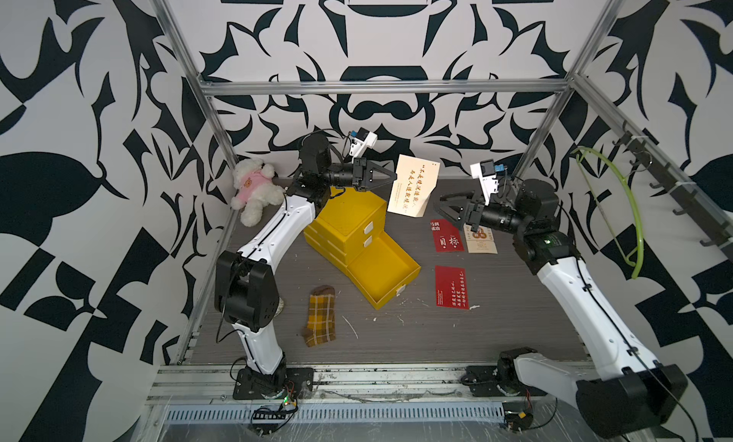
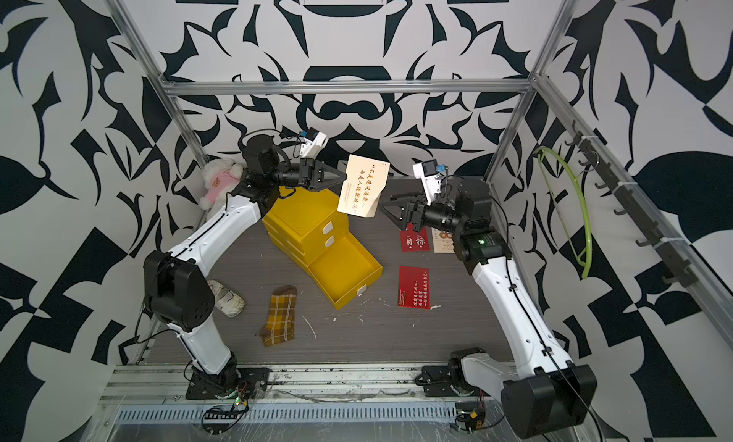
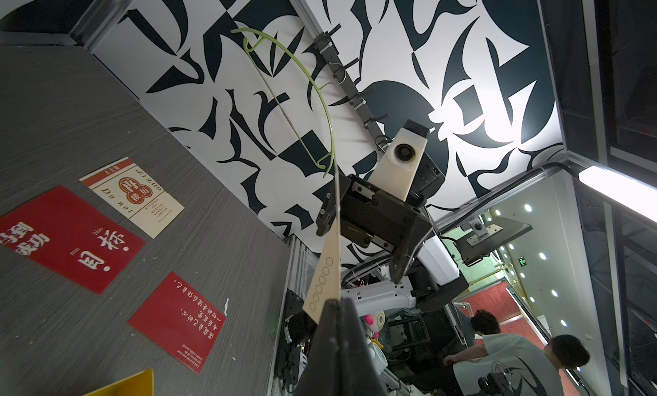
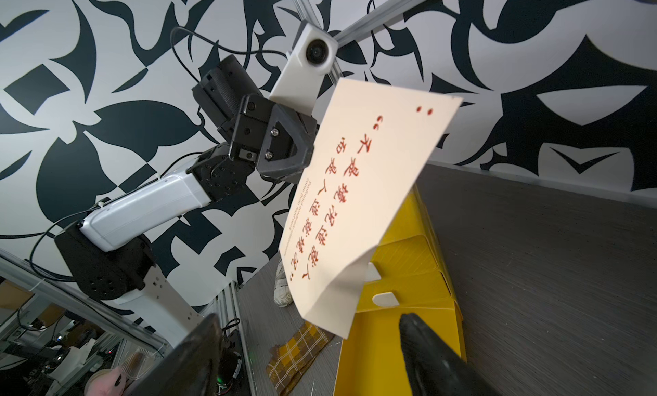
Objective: Take the postcards out of the drawer
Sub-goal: Place the postcard at the center of the board.
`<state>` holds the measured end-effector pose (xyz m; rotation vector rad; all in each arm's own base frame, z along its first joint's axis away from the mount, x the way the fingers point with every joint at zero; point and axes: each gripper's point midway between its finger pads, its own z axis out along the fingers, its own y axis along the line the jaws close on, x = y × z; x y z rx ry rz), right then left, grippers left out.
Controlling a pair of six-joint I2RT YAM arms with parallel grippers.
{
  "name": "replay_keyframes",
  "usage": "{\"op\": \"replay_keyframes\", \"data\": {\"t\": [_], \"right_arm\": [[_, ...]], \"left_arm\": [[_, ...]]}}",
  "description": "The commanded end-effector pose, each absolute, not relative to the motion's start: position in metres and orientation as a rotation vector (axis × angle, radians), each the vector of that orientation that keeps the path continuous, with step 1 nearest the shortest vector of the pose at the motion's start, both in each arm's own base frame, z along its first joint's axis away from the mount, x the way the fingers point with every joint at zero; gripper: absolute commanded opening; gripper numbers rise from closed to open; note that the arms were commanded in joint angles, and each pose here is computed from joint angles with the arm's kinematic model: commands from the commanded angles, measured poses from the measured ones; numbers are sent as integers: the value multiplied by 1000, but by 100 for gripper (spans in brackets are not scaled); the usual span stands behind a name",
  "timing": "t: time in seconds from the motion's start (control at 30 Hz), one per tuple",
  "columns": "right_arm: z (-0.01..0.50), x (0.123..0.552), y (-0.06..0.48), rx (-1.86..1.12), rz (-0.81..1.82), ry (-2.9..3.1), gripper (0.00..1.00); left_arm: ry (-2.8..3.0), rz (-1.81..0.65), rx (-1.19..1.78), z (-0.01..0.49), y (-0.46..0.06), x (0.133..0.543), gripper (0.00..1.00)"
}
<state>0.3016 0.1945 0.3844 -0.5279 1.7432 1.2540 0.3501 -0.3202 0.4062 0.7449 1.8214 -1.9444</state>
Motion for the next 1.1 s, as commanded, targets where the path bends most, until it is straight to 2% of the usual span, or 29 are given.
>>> {"op": "replay_keyframes", "data": {"t": [0.0,0.2,0.4,0.7,0.83,0.97,1.07], "right_arm": [[412,300,199,-595,1278,1639,82],[417,305,203,-624,1299,1594,80],[417,304,209,-638,1323,1582,73],[422,296,210,-636,1333,1572,47],[424,295,208,-623,1324,1574,30],[424,297,207,-605,1313,1578,24],[423,300,206,-585,1306,1590,15]], "left_arm": [[1747,-1938,843,427,-318,331,0],[1727,-1957,894,432,-322,320,0],[1718,-1964,887,434,-323,323,0],[1723,-1952,840,432,-326,330,0],[1731,-1937,802,429,-327,336,0],[1738,-1903,769,427,-326,340,0],[1741,-1870,744,426,-325,341,0]]}}
